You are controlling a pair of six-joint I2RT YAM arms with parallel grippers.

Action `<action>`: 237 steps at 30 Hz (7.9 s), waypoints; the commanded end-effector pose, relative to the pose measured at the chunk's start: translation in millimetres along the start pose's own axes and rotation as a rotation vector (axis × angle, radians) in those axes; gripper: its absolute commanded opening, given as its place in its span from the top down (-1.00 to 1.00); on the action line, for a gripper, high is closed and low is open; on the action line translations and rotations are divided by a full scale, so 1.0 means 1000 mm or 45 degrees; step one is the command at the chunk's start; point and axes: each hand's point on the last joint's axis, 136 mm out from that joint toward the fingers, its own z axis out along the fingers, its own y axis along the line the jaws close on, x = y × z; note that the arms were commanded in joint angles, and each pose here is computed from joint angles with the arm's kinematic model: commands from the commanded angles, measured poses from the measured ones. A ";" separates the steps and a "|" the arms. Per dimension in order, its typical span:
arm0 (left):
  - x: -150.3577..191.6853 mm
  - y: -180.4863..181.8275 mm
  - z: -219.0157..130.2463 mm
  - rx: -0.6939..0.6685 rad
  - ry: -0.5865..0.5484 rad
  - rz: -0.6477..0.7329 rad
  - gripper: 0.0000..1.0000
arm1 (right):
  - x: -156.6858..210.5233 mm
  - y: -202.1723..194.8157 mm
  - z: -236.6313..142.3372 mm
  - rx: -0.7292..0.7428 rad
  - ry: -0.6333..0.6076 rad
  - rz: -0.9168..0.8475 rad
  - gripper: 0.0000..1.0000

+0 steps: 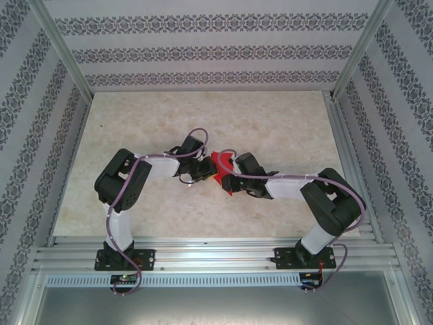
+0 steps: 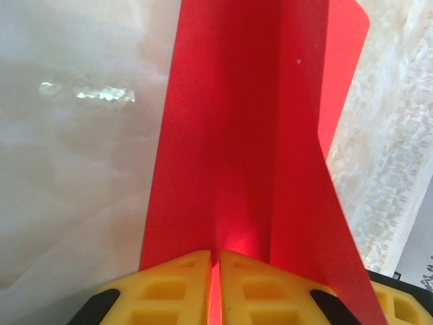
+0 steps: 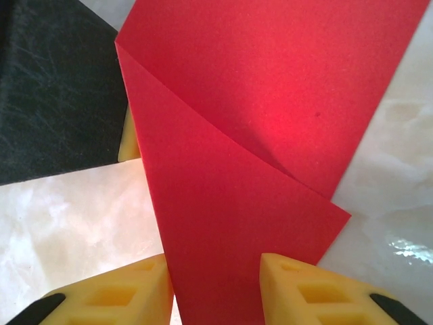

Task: Fold a paper plane with a square sheet of paper (fold left side to right side)
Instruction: Fourth fold the wing at the center of the table.

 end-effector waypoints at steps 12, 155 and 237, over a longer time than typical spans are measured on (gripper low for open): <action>0.012 0.022 0.012 -0.117 0.036 0.008 0.78 | -0.004 0.018 0.002 -0.164 0.014 0.031 0.86; 0.015 -0.032 0.001 0.026 0.013 0.142 0.79 | -0.023 0.004 0.014 -0.359 0.022 0.249 0.72; 0.020 0.001 0.015 -0.240 0.035 0.130 0.49 | -0.007 0.013 -0.008 -0.317 0.021 0.254 0.28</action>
